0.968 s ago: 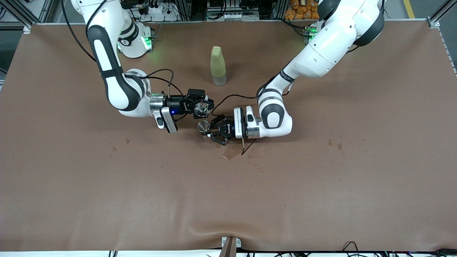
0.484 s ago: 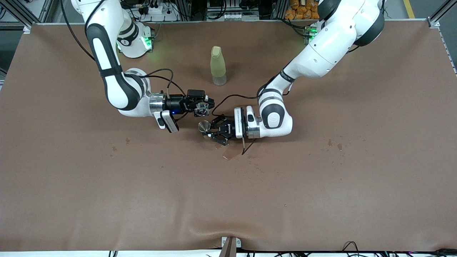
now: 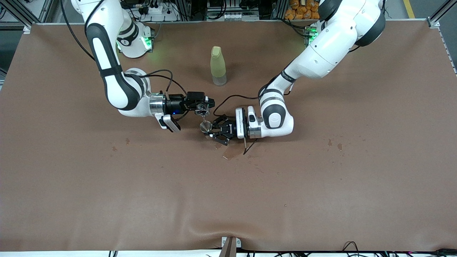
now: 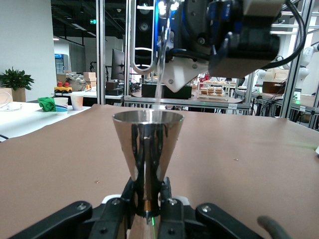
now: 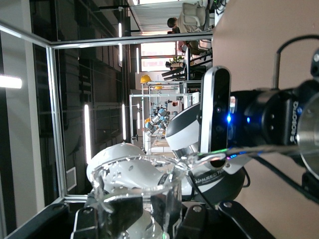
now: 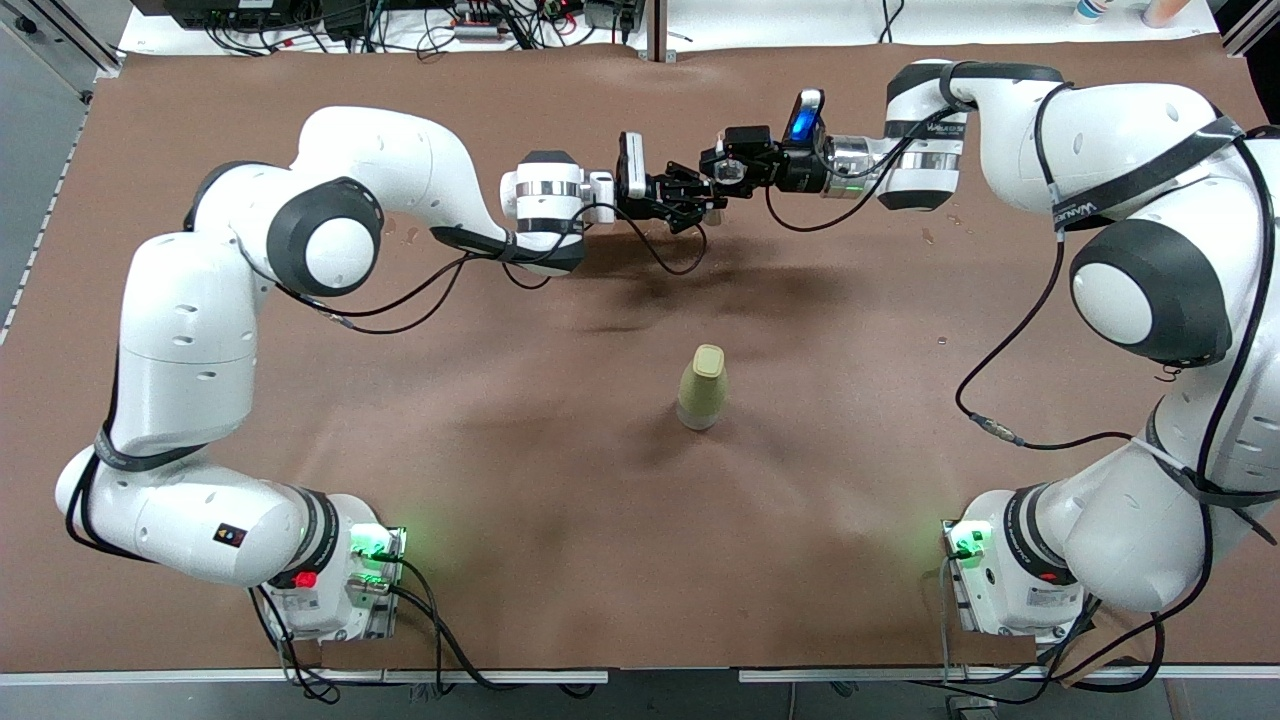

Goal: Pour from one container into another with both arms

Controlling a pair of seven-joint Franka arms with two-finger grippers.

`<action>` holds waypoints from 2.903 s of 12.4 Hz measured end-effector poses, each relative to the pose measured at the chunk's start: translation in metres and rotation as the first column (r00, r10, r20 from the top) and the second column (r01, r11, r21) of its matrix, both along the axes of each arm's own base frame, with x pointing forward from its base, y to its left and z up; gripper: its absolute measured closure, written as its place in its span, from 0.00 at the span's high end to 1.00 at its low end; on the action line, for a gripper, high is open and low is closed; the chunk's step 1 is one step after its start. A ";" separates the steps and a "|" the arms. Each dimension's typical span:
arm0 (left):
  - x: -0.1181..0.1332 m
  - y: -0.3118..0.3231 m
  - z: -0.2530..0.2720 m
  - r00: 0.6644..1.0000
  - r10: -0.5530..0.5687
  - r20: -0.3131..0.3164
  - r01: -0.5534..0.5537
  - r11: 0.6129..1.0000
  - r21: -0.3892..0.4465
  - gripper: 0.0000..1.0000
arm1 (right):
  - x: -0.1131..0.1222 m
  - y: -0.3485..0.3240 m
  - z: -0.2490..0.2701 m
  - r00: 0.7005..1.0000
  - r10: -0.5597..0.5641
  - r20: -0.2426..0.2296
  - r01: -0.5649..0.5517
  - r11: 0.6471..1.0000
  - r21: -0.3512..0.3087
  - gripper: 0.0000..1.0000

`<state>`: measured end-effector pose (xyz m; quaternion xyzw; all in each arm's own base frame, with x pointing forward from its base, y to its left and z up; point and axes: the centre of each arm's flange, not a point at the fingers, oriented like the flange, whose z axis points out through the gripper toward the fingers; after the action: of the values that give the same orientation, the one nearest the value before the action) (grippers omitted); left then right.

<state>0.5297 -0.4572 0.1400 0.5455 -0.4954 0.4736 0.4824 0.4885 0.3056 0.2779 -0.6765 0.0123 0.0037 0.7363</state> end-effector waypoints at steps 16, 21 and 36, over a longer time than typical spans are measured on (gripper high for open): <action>-0.004 0.000 -0.002 1.000 -0.008 -0.011 0.008 1.000 -0.009 0.22 | 0.004 0.002 0.012 0.930 0.065 -0.362 -0.050 0.997 0.051 0.17; -0.005 0.000 -0.003 1.000 -0.010 -0.013 0.010 1.000 -0.010 0.22 | 0.010 -0.001 0.017 0.904 0.066 -0.423 -0.046 0.997 0.056 0.17; 0.067 0.142 0.059 0.988 0.130 -0.083 -0.136 0.988 -0.077 0.22 | 0.034 -0.220 0.025 0.670 0.292 0.683 -0.234 0.956 -0.180 0.17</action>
<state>0.5970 -0.3150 0.1994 0.5750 -0.4189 0.5033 0.4905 0.5222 0.0854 0.3031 -0.6492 -0.3659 -0.1482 0.6501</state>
